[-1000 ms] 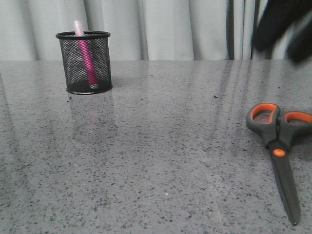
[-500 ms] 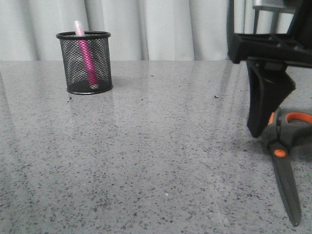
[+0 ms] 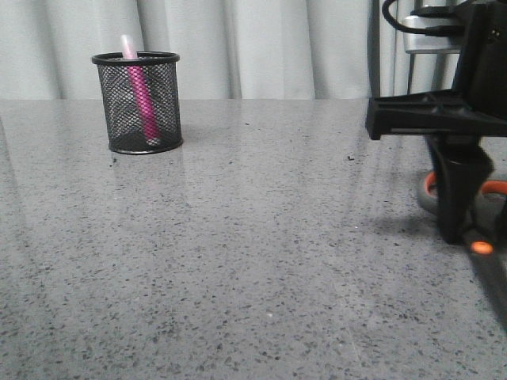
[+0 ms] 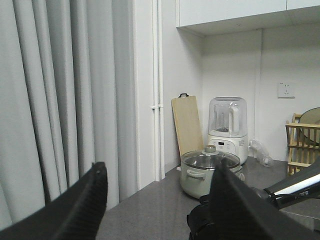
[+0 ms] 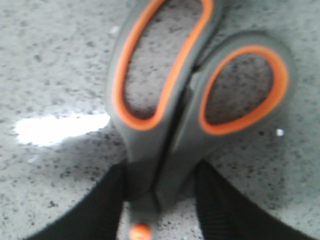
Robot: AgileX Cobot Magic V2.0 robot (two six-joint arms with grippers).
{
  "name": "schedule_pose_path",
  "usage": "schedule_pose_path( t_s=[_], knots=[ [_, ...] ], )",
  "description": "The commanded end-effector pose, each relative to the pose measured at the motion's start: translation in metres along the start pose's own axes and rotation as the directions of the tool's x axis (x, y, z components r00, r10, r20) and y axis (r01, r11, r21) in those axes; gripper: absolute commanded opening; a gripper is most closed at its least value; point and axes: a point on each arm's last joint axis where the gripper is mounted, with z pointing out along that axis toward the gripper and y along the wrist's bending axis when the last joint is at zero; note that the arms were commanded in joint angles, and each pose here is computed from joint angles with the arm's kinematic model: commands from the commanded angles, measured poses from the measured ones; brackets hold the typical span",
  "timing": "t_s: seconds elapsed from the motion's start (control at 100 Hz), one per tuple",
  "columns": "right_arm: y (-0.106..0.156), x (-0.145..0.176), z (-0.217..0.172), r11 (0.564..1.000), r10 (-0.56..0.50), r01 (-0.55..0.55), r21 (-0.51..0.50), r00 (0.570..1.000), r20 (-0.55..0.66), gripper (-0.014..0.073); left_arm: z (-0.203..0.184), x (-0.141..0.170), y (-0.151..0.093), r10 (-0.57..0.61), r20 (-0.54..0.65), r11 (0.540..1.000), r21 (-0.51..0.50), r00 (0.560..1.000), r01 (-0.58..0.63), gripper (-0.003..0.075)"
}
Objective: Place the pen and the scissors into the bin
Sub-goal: 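Lower the right gripper onto the grey-orange scissors and grasp them, then carry the scissors to the mesh cup and insert them blades down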
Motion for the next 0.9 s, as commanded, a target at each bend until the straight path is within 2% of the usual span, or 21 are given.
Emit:
schedule_pose_path(
  t_s=[0.0, 0.1, 0.19, 0.25, 0.33, 0.43, 0.49, 0.57, 0.58, 0.59, 0.64, 0.7, 0.74, 0.77, 0.81, 0.84, 0.89],
  knots=[
    [0.007, -0.006, 0.015, 1.0, 0.012, -0.012, -0.028, 1.0, 0.008, 0.0139, -0.001, -0.009, 0.0, -0.02, 0.047, 1.0, -0.006, 0.999, 0.02, 0.0407],
    [0.006, -0.007, 0.023, 1.0, -0.006, 0.007, 0.013, 1.0, -0.012, 0.0046, -0.001, -0.009, -0.001, -0.02, 0.046, 1.0, -0.004, 0.999, 0.02, 0.0407],
    [0.004, -0.008, 0.027, 0.997, -0.053, 0.054, 0.046, 0.998, -0.023, -0.0078, -0.001, -0.009, -0.001, -0.02, 0.042, 1.0, 0.003, 0.999, 0.02, 0.0407],
    [0.003, -0.011, 0.025, 0.995, -0.079, 0.078, 0.065, 0.997, 0.001, -0.0075, -0.001, -0.008, -0.002, -0.02, 0.037, 1.0, 0.011, 0.999, 0.019, 0.0407],
    [0.005, -0.022, 0.004, 0.994, -0.101, 0.096, 0.052, 0.99, 0.102, -0.0075, -0.001, -0.007, -0.003, -0.018, 0.029, 1.0, 0.024, 0.999, 0.017, 0.0407],
    [0.014, -0.036, -0.046, 0.99, -0.113, 0.133, -0.05, 0.949, 0.293, -0.0075, -0.001, -0.007, -0.003, -0.018, 0.029, 1.0, 0.024, 0.999, 0.017, 0.0406],
    [0.023, -0.043, -0.092, 0.975, -0.105, 0.181, -0.13, 0.889, 0.446, -0.0075, -0.003, -0.009, -0.004, -0.015, 0.036, 1.0, 0.022, 0.999, 0.014, 0.0406],
    [0.035, -0.049, -0.138, 0.946, -0.104, 0.263, -0.19, 0.801, 0.59, -0.0075, -0.004, -0.01, -0.003, -0.014, 0.047, 1.0, 0.007, 0.999, 0.014, 0.0405],
    [0.037, -0.051, -0.15, 0.938, -0.098, 0.282, -0.201, 0.774, 0.625, -0.0075, -0.004, -0.01, -0.003, -0.014, 0.048, 1.0, 0.005, 0.999, 0.014, 0.0404],
    [0.038, -0.051, -0.151, 0.936, -0.099, 0.286, -0.204, 0.771, 0.629, -0.0075, -0.004, -0.01, -0.003, -0.014, 0.049, 1.0, 0.003, 0.999, 0.014, 0.0404],
    [0.047, -0.055, -0.177, 0.91, -0.081, 0.344, -0.233, 0.696, 0.714, -0.0075, -0.006, -0.011, -0.003, -0.012, 0.058, 1.0, -0.005, 0.998, 0.012, 0.0391],
    [0.061, -0.061, -0.207, 0.861, -0.038, 0.439, -0.258, 0.559, 0.828, -0.0075, -0.006, -0.013, -0.002, -0.018, 0.071, 1.0, -0.02, 0.997, 0.02, 0.0364],
    [0.071, -0.065, -0.216, 0.835, -0.012, 0.484, -0.261, 0.491, 0.871, -0.0075, -0.007, -0.014, -0.001, -0.017, 0.081, 0.999, -0.034, 0.997, 0.02, 0.034],
    [0.078, -0.069, -0.225, 0.811, 0.02, 0.523, -0.263, 0.423, 0.906, -0.0075, -0.008, -0.014, 0.0, -0.018, 0.087, 0.999, -0.041, 0.996, 0.021, 0.0319],
    [0.088, -0.073, -0.226, 0.788, 0.048, 0.557, -0.263, 0.369, 0.928, -0.0076, -0.008, -0.015, 0.001, -0.028, 0.095, 0.998, -0.054, 0.995, 0.033, 0.0285],
    [0.095, -0.078, -0.227, 0.768, 0.082, 0.585, -0.26, 0.313, 0.946, -0.0076, -0.008, -0.016, 0.002, -0.045, 0.102, 0.997, -0.061, 0.994, 0.052, 0.0258],
    [0.105, -0.085, -0.223, 0.743, 0.128, 0.616, -0.262, 0.255, 0.959, -0.0076, -0.008, -0.016, 0.003, -0.065, 0.112, 0.995, -0.072, 0.992, 0.073, 0.0204]
  ],
)
